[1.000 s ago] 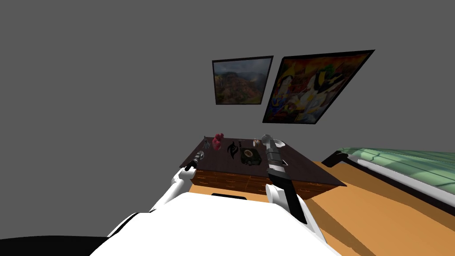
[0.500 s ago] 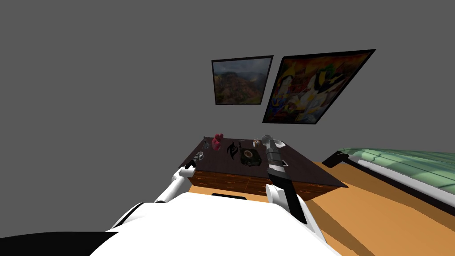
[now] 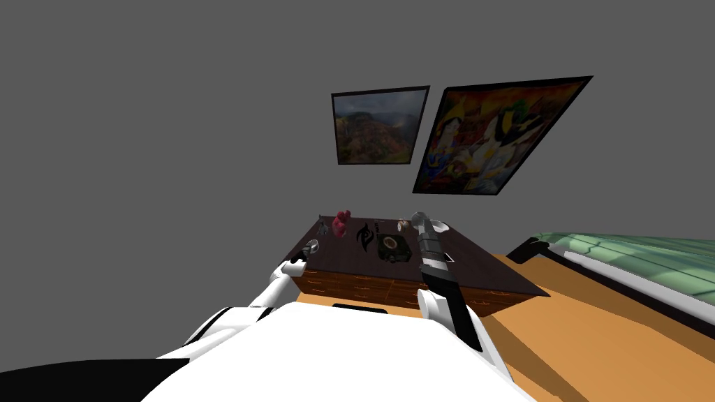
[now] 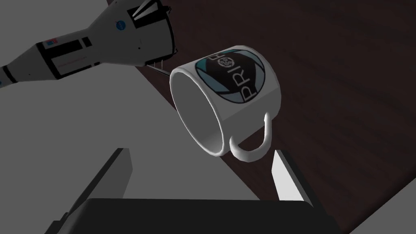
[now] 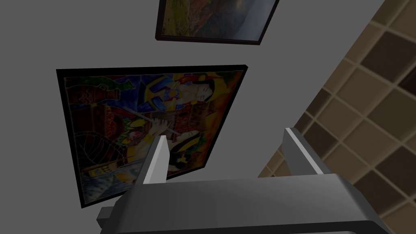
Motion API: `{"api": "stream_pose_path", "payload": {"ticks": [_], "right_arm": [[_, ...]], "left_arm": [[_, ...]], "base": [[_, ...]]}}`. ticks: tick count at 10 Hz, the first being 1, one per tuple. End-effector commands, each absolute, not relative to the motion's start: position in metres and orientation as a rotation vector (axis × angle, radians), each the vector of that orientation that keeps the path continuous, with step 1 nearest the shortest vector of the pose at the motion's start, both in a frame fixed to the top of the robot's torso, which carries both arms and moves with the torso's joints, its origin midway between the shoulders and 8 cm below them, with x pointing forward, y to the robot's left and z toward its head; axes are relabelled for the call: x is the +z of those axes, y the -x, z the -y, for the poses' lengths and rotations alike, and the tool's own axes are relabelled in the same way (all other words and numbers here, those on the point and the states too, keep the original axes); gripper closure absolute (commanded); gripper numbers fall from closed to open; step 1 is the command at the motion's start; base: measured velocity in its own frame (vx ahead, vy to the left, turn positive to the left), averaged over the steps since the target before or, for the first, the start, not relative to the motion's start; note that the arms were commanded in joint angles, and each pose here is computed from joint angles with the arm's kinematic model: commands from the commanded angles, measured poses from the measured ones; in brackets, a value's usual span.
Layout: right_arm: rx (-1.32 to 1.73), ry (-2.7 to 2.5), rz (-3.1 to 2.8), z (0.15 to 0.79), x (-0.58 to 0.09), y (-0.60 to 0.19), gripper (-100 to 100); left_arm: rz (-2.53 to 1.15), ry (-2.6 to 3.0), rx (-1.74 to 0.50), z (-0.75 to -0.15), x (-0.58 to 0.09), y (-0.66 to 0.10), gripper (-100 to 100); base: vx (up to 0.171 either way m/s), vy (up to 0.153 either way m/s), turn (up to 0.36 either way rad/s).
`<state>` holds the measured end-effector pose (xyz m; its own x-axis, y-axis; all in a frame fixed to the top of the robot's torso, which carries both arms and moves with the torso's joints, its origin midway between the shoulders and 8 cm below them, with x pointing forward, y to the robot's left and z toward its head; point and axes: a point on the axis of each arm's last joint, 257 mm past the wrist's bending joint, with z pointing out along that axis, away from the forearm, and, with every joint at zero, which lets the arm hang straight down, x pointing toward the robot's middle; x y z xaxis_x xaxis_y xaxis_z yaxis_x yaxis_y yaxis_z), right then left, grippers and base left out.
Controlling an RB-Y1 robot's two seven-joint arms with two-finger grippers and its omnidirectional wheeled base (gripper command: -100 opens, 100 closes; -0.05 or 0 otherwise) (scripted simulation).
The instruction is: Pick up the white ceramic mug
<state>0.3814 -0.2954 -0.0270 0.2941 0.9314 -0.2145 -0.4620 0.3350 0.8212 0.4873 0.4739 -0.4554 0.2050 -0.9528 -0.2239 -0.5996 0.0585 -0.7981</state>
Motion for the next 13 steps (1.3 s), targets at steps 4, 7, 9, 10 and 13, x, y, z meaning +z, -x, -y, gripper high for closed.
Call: {"api": "stream_pose_path", "payload": {"ticks": [4, 7, 9, 10, 13], "right_arm": [[1.043, -0.721, -0.787, 0.295, -0.027, -0.381, 0], [1.043, -0.721, -0.787, 0.295, -0.027, -0.381, 0], [1.043, -0.721, -0.787, 0.295, -0.027, -0.381, 0], [1.043, -0.721, -0.787, 0.295, -0.027, -0.381, 0], [1.043, -0.721, -0.786, 0.295, -0.027, -0.381, 0]], "left_arm": [[-1.486, 1.740, -0.469, -0.484, -0.476, -0.474, -100], [-1.479, 1.799, -0.441, -0.489, -0.486, -0.468, -100], [-1.471, 1.847, -0.420, -0.491, -0.493, -0.462, -100], [-1.466, 1.879, -0.408, -0.491, -0.498, -0.459, -100], [-1.472, 1.859, -0.417, -0.490, -0.502, -0.454, -100]], "base": [[0.035, 0.009, -0.006], [0.020, 0.007, -0.007], [0.037, 0.014, -0.012], [0.050, 0.024, -0.011], [0.031, 0.013, 0.008]]}}
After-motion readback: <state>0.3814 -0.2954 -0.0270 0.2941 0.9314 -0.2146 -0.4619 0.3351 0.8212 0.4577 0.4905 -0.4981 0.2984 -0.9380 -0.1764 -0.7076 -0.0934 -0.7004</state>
